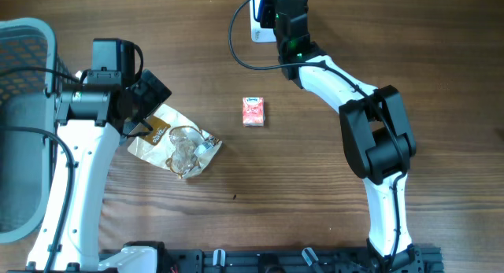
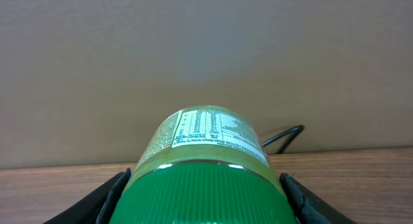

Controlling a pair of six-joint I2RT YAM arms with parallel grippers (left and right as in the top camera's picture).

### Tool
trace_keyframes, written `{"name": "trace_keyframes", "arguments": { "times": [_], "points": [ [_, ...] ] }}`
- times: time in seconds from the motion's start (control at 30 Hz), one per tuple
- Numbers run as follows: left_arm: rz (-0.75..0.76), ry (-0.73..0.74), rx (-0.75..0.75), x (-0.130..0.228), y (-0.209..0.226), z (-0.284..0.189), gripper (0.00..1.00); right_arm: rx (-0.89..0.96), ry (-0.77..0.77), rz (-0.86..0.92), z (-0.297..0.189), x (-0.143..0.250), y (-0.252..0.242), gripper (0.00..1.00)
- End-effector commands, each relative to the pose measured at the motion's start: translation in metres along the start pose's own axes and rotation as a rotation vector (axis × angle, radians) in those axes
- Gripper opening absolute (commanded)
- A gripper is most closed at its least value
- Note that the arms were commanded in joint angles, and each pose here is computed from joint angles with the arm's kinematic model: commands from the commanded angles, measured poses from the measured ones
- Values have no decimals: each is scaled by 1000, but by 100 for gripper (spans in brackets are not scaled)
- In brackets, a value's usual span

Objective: Scan the item barcode
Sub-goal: 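Lift the green jar and hold it in front of the scanner, then carry the green jar off to the right edge and release it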

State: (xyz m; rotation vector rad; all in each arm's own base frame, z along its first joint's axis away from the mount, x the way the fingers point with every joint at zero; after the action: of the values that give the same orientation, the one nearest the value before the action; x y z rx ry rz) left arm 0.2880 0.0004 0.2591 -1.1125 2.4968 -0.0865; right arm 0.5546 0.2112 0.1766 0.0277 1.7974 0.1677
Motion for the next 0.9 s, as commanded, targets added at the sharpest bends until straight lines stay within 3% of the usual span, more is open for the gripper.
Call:
{"name": "trace_keyframes", "arguments": {
  "times": [0.0, 0.37, 0.47, 0.6, 0.7, 0.8, 0.87],
  "points": [
    [11, -3, -3, -1, 1, 0, 100, 60, -33, -16, 2, -8, -5, 41],
    [11, -3, -3, -1, 1, 0, 100, 107, -32, -47, -3, -17, -11, 38],
    [11, -3, -3, -1, 1, 0, 100, 190, -33, 65, -15, -44, -35, 35],
    [11, -3, -3, -1, 1, 0, 100, 369, -7, 208, -54, -111, -132, 35],
    [11, -3, -3, -1, 1, 0, 100, 537, 51, 228, -92, -135, -211, 36],
    [11, -3, -3, -1, 1, 0, 100, 780, 162, 322, -135, -123, -314, 36],
    [11, -3, -3, -1, 1, 0, 100, 975, 256, 472, -177, -92, -395, 36]
  ]
}}
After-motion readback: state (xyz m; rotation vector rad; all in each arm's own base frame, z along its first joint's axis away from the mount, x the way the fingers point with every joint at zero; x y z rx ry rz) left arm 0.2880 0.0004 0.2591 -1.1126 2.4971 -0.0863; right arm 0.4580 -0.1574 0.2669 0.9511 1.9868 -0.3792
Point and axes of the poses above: each gripper's point midway between its finger pads, its own z axis out along the fingers, its own y axis along the line the jaws close on, x = y × z, the point moved 7 cm from there along -z, back along the fingers, and after that the axes turned 2 degrees about -z, right-handed, at the moved point
